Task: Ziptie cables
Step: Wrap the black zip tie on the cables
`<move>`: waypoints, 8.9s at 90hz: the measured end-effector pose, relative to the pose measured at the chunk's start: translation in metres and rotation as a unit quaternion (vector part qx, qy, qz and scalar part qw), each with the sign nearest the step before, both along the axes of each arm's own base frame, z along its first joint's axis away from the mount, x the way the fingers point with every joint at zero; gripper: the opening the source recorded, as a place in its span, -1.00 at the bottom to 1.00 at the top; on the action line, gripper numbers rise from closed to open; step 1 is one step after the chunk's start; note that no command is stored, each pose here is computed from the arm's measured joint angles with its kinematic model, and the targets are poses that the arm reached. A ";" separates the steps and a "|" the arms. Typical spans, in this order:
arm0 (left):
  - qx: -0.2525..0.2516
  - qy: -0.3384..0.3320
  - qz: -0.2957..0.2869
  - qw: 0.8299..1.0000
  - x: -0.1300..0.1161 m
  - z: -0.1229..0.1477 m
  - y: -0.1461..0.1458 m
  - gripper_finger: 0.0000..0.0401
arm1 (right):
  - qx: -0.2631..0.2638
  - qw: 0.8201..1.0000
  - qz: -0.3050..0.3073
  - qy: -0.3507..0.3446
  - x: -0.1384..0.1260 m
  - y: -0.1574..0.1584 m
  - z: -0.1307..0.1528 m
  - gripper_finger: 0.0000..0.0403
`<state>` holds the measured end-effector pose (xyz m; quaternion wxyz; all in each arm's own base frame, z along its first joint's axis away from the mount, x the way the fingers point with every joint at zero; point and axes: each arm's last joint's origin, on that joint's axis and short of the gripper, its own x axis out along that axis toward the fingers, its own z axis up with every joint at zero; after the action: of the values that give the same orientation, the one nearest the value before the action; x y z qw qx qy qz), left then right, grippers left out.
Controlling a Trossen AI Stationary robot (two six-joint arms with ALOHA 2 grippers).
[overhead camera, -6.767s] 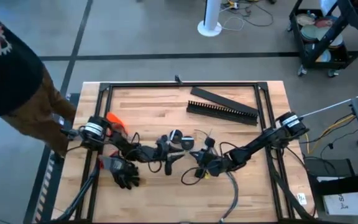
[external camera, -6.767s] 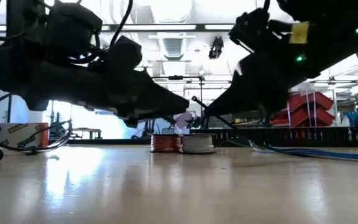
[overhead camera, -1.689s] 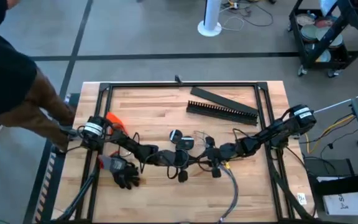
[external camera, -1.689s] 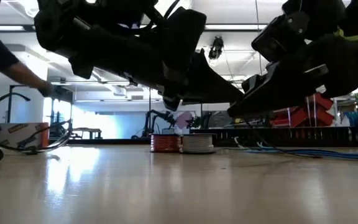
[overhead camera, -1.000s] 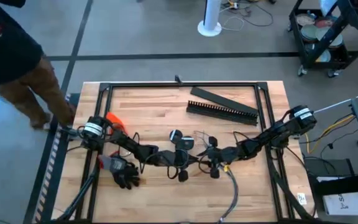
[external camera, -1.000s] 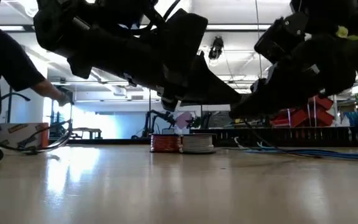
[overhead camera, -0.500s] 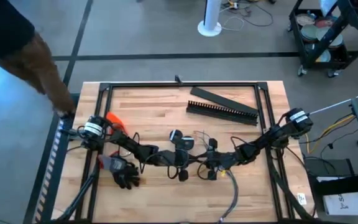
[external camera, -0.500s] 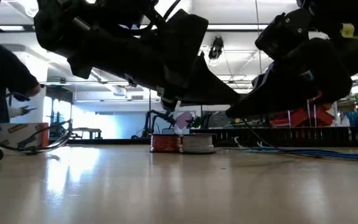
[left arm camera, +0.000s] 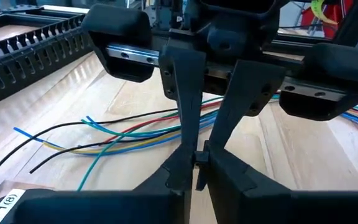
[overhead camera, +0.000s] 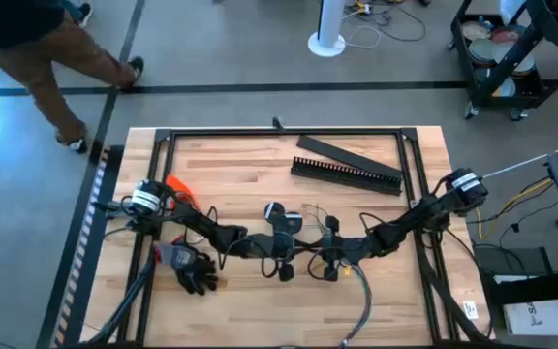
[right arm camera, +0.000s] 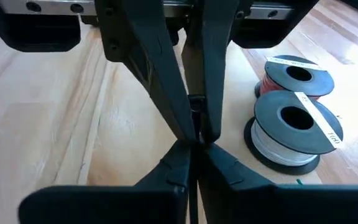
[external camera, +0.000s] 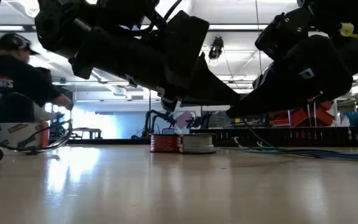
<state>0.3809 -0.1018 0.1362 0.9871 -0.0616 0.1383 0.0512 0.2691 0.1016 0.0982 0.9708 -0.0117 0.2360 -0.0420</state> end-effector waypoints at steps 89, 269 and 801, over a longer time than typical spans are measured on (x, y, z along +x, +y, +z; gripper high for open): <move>-0.022 -0.005 0.003 1.000 -0.004 -0.003 0.000 -0.56 | -0.032 0.999 -0.003 0.006 -0.004 0.005 0.000 -1.00; 0.423 0.054 -0.285 0.859 0.012 0.006 -0.012 -0.99 | 0.164 0.947 0.260 0.093 0.025 -0.036 -0.003 -0.53; 0.103 -0.061 -0.100 0.988 0.032 -0.021 -0.005 -0.99 | -0.040 0.998 -0.003 -0.052 -0.040 0.035 -0.006 -0.46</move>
<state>0.4129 -0.1065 0.1149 0.9950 0.0515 0.0770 -0.0377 0.2291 0.1368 0.0922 0.9803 -0.0474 0.1835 -0.0548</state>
